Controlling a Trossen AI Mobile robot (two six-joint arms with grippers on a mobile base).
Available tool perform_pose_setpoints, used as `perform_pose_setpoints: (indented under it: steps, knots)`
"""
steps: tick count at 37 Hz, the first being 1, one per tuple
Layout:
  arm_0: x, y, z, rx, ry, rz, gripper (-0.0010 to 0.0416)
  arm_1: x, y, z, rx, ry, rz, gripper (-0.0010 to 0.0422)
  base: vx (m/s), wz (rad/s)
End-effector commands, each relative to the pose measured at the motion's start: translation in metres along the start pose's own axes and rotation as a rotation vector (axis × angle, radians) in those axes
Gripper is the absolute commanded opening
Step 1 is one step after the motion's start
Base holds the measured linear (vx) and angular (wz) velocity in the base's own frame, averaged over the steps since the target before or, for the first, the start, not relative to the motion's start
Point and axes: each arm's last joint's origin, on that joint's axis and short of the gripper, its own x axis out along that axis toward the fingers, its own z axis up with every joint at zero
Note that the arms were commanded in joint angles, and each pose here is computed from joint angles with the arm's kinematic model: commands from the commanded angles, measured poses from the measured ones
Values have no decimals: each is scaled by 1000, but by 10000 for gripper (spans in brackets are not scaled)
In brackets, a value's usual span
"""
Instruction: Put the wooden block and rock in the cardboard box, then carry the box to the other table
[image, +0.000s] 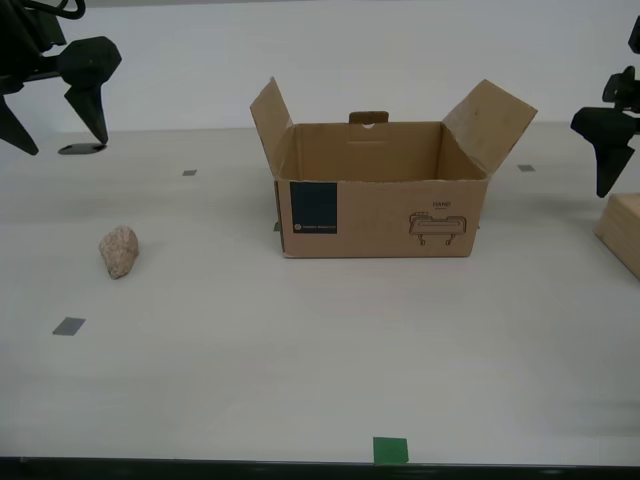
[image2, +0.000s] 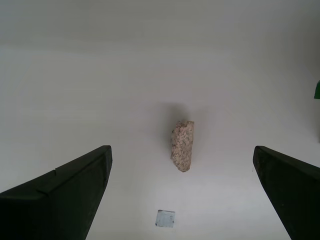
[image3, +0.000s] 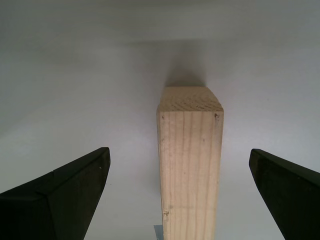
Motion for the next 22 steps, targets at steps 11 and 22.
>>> perform_pose_setpoints:
  steps: [11,22]
  knots:
    - [27,3,3,-20,66,6,390,5,0,-3,1,5,1,387,0,0]
    - [37,5,7,-30,65,4,389,14,1,-10,-7,22,3,387,0,0]
